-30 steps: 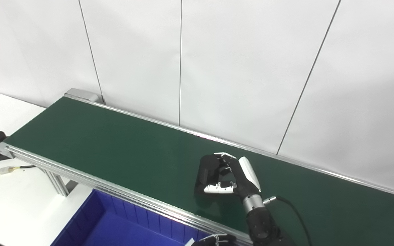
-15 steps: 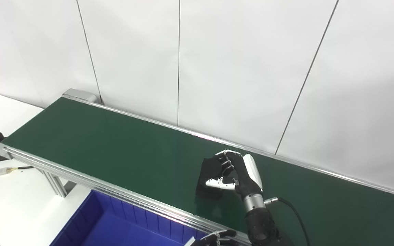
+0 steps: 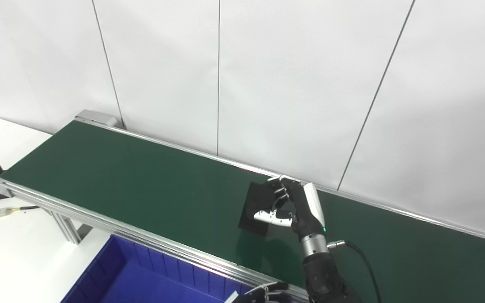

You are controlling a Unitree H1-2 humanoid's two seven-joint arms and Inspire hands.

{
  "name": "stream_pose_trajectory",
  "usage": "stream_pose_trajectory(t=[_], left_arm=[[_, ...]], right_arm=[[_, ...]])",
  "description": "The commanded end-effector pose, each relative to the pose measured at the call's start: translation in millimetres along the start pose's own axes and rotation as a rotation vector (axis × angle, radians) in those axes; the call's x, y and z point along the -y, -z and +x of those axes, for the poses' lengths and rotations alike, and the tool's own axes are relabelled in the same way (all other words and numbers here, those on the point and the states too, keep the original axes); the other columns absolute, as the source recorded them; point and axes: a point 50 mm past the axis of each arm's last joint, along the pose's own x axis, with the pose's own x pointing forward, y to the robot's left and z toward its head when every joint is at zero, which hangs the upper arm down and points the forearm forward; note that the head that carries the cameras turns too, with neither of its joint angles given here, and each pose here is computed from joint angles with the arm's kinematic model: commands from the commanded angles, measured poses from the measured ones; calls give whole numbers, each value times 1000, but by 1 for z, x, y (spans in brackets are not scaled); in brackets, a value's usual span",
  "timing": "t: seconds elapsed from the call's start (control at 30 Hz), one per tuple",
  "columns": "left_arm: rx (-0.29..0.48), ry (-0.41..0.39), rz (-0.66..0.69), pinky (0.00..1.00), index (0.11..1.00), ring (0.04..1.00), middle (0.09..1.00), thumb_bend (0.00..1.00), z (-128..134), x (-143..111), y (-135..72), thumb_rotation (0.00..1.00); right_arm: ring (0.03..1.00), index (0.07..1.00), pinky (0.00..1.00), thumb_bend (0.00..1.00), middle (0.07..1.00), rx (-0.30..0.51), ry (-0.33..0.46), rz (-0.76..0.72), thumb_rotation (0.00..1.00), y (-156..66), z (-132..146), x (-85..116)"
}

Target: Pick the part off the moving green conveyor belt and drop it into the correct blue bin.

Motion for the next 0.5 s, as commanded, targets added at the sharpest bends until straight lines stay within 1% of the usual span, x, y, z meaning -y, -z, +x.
stream_pose_trajectory(t=[0.0,0.23,0.37,0.47], left_arm=[[58,6,4,652,849,740,790,1000,7,3,-10,351],[58,5,4,635,846,730,780,1000,7,1,-10,358],[60,4,6,653,847,742,782,1000,6,0,-10,354],[59,2,14,657,853,750,787,1000,5,0,-11,366]], right_arm=[[453,499,342,497,535,101,51,21,0,-24,9,17],[451,505,347,498,533,116,109,38,0,-41,-12,46],[458,510,332,497,528,132,133,70,0,-52,-29,63],[457,511,327,497,527,136,145,96,0,-58,-41,71]])
